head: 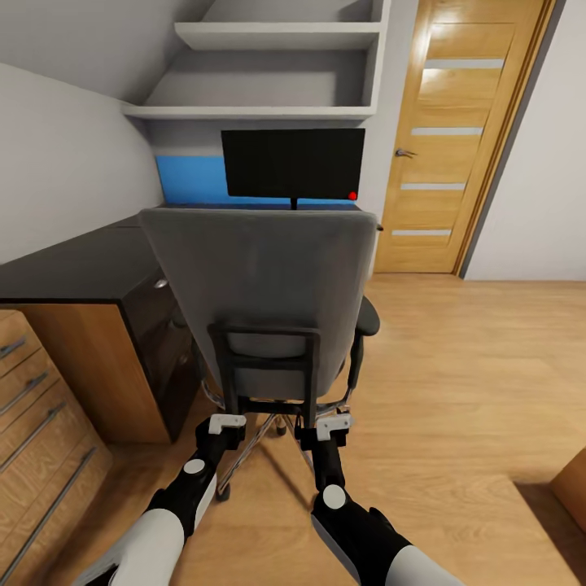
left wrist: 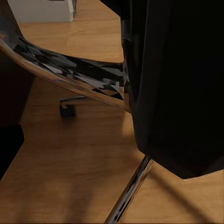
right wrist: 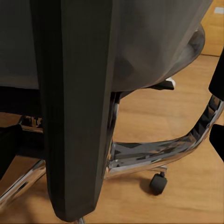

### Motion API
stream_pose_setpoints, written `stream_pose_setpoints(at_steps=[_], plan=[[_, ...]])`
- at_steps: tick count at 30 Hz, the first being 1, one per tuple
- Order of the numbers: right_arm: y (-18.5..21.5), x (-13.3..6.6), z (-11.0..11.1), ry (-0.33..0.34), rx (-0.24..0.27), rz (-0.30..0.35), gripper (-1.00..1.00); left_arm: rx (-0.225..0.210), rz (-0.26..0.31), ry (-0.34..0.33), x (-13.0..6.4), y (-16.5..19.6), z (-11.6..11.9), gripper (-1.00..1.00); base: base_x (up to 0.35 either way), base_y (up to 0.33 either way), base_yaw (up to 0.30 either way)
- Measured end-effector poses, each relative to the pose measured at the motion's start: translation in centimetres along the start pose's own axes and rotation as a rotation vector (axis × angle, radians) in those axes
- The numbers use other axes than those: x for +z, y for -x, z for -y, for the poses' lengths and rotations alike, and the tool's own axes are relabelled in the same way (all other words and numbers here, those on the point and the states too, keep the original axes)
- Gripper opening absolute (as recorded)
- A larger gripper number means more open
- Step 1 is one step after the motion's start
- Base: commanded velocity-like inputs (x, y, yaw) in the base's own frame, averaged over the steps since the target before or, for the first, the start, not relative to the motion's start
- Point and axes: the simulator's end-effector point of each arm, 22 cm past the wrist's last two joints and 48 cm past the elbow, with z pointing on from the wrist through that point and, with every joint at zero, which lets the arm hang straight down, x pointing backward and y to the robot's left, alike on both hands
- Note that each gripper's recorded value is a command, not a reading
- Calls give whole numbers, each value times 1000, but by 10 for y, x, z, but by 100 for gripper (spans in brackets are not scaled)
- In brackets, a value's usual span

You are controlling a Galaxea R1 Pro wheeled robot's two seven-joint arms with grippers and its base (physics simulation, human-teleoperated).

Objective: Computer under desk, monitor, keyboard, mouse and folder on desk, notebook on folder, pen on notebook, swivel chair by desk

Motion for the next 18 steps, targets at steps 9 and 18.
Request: stream_pose_setpoints(at_steps=[9, 18], plan=[[0, 0, 0, 0, 0, 0, 100, 0, 0, -1, 0, 0, 0, 100, 204, 0, 0], [0, 0, 0, 0, -3, 0, 100, 2, 0, -2, 0, 0, 1, 100, 206, 0, 0]])
